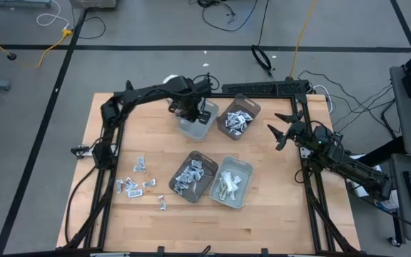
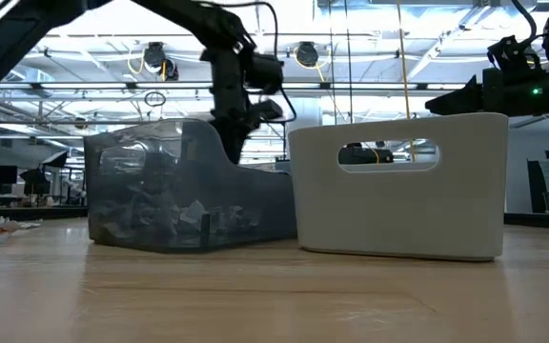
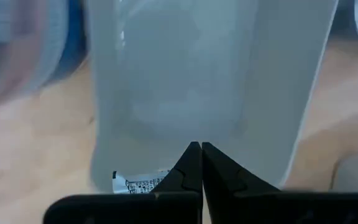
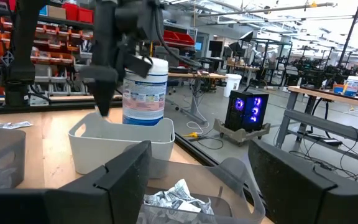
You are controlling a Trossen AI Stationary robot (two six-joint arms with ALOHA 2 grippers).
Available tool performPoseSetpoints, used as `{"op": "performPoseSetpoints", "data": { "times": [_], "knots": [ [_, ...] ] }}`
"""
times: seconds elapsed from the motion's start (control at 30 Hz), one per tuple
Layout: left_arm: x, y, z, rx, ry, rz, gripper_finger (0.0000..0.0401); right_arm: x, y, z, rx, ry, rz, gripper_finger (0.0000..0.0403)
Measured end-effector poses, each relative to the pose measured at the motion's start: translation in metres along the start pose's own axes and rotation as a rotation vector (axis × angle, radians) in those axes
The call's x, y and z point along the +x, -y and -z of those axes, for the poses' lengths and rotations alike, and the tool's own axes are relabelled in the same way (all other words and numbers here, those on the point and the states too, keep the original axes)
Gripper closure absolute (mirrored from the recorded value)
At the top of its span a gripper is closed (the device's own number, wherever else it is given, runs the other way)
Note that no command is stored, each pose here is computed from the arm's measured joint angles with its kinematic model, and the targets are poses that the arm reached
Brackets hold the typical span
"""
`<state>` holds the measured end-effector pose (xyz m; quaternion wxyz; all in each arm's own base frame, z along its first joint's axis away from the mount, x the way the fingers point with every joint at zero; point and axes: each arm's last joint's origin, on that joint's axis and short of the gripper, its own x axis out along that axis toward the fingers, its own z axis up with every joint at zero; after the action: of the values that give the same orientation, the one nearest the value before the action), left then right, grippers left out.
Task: Pick & Place First Aid Supplies
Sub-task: Put the orange ointment pack into the top gray bin
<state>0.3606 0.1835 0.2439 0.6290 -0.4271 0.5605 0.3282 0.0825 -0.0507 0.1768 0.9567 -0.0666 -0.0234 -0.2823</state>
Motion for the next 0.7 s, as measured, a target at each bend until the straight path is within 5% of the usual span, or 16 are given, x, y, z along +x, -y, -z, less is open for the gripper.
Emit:
{"op": "performPoseSetpoints", "data": {
  "times": [0.43,0.7],
  "knots": [
    [0.03,0.012,-0.01,-0.011,0.03,-0.01,0.0389,0.0,0.0,0.0,0.0,0.0,0.0,0.014],
    [0.03,0.012,-0.01,-0.036,0.029,-0.008,0.0293,0.0,0.0,0.0,0.0,0.0,0.0,0.014]
  ]
}}
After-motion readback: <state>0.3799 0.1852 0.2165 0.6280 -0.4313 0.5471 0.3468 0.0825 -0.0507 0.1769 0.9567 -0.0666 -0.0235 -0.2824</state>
